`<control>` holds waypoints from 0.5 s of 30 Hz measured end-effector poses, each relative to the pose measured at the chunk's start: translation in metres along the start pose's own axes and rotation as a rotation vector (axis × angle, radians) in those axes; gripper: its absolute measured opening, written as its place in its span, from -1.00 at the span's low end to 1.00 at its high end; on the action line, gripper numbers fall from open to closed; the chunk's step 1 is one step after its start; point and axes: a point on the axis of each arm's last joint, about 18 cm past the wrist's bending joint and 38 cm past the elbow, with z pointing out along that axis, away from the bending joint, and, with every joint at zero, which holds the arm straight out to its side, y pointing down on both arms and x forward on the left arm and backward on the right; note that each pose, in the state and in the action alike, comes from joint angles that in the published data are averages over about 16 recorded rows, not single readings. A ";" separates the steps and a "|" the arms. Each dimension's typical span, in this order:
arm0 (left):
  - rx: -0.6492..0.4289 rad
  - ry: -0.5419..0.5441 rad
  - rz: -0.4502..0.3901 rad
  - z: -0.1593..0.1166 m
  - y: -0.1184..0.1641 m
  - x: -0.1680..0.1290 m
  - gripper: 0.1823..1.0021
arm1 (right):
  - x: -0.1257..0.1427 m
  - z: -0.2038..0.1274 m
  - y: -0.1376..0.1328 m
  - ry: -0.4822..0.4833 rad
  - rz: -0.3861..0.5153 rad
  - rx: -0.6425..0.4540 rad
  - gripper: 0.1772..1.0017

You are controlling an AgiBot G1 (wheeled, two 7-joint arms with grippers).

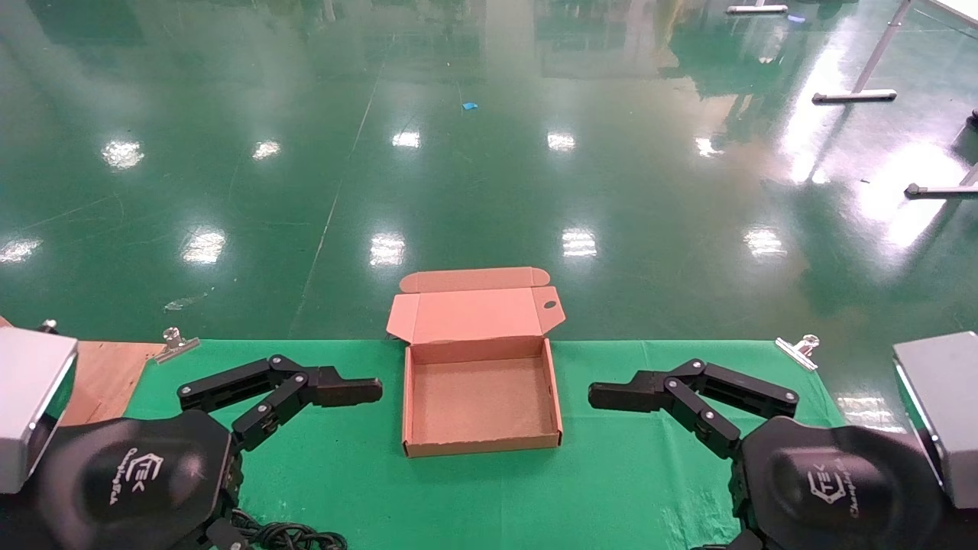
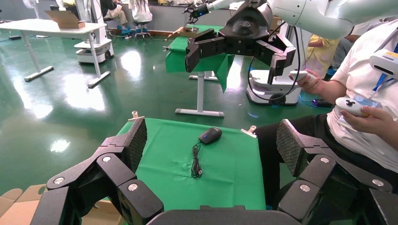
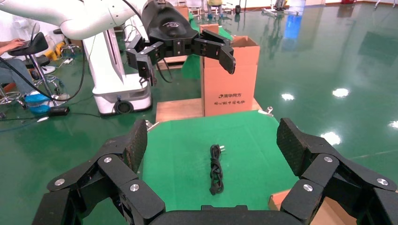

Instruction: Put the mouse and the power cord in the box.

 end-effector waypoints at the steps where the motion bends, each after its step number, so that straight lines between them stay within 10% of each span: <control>1: -0.003 0.002 0.003 0.000 0.001 0.000 1.00 | 0.000 0.000 0.001 -0.003 -0.004 -0.013 1.00; 15: -0.168 0.029 0.039 0.003 0.038 -0.005 1.00 | 0.005 0.001 0.051 -0.066 -0.113 -0.428 1.00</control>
